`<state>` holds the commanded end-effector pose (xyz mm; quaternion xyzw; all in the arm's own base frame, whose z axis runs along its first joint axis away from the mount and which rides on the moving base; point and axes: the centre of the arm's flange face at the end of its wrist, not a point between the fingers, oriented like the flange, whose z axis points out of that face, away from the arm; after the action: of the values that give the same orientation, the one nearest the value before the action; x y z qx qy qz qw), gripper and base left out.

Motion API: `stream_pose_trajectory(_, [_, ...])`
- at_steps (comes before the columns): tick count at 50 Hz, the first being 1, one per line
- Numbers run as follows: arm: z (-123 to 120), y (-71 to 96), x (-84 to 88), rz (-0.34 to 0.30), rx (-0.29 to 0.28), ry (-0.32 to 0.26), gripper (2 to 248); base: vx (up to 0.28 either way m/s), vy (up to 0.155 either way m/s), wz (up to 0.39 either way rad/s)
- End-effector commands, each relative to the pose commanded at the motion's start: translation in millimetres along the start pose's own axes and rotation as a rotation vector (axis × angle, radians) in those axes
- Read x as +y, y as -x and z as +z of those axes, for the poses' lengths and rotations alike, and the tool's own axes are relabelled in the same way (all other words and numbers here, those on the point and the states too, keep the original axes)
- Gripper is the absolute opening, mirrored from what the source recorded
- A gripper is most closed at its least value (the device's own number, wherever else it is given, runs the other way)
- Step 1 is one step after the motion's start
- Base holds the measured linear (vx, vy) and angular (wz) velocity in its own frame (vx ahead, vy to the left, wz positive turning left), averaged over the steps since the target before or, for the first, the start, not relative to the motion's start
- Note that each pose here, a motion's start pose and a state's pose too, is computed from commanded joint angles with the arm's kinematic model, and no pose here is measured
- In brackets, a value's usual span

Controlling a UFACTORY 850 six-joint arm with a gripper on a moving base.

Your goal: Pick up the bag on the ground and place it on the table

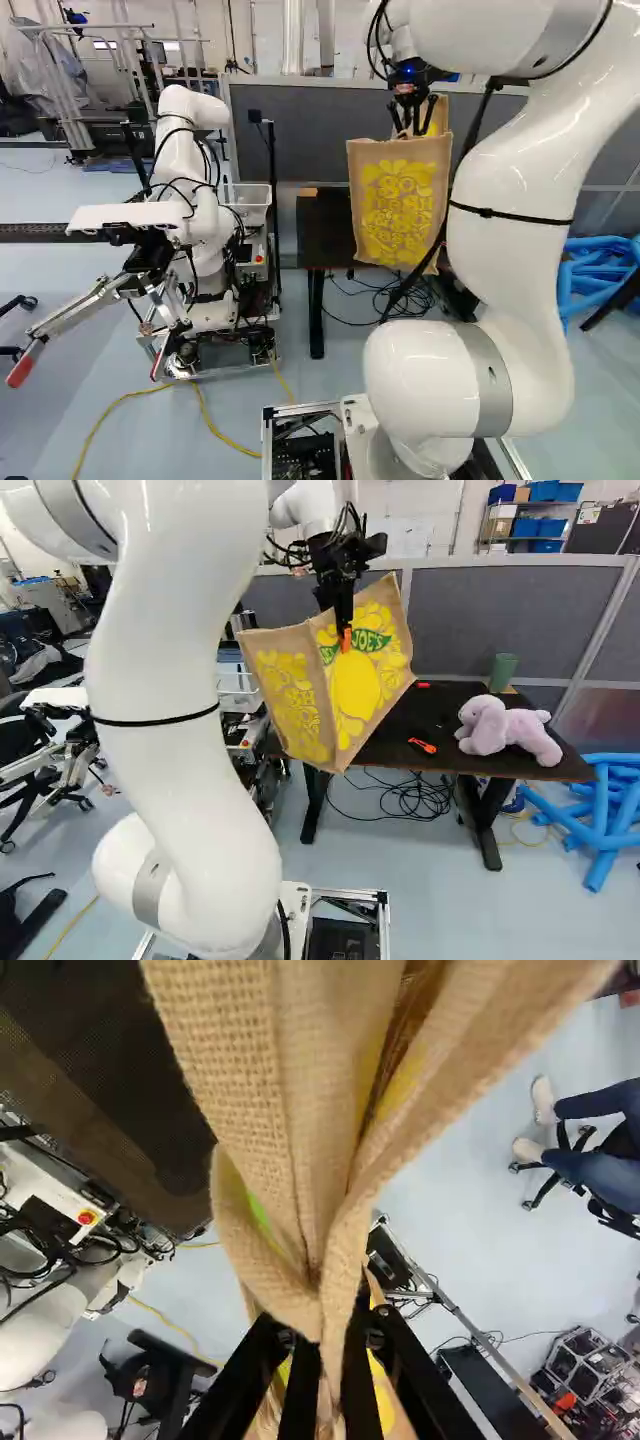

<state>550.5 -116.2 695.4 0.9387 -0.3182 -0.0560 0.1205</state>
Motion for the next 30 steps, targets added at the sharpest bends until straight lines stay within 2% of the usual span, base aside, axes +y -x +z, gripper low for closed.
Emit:
stream_pose_trajectory(13, [18.9, -19.1, -13.7, 0.006, -0.003, 0.001, 22, 0.000, 0.000, 0.000])
stream_pose_trajectory(30, [45.3, -31.3, -27.0, 0.152, -0.041, 0.025, 22, 0.000, 0.000, 0.000])
